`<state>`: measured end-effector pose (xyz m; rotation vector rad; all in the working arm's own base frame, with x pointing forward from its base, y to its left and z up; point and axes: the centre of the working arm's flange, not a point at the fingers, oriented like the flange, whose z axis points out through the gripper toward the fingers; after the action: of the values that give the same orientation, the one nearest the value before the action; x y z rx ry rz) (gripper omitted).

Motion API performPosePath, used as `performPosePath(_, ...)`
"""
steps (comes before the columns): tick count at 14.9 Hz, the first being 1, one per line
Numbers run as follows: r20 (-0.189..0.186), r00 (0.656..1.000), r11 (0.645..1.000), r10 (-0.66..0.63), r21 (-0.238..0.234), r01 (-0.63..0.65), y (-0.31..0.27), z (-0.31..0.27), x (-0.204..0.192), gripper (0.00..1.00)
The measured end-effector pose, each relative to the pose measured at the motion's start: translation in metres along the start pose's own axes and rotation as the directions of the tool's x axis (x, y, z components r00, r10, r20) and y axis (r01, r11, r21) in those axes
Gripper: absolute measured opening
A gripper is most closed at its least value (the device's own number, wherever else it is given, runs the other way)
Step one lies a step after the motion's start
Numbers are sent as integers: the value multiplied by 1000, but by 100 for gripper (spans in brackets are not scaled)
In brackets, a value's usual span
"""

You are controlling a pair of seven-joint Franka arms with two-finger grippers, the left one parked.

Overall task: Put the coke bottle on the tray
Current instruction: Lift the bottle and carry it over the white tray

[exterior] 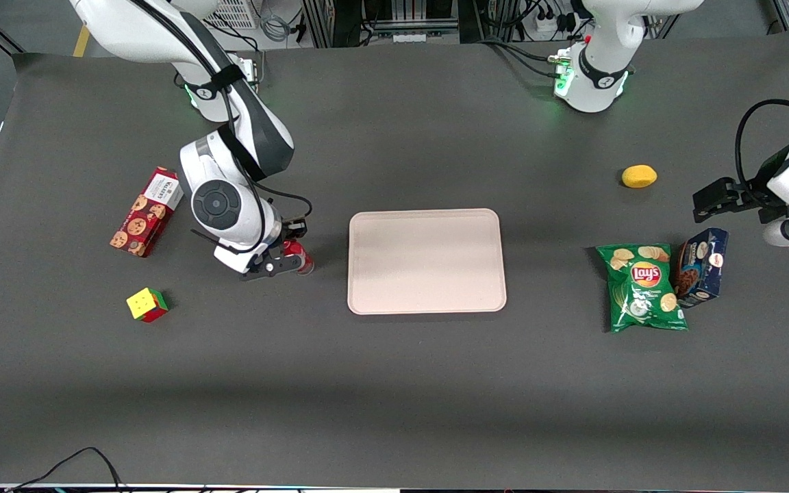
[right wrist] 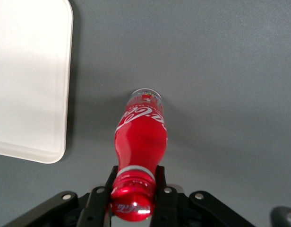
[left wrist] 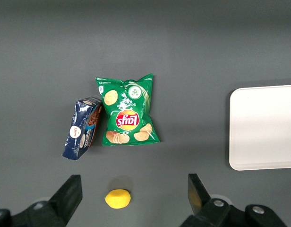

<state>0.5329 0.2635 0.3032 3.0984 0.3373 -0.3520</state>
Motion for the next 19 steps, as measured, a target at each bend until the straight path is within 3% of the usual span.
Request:
performPosePath(5,-23,1000,1000,0,5,1,-1,-12,3,32)
performPosePath(8,-73,997,1000,-3,16,4,-3,-73,3,32)
performPosePath(14,-93,996,1000,-16,19,18,-1,-237,-37,32)
performPosePath(19,-97,995,1000,5,24,-2,-8,-252,-42,32)
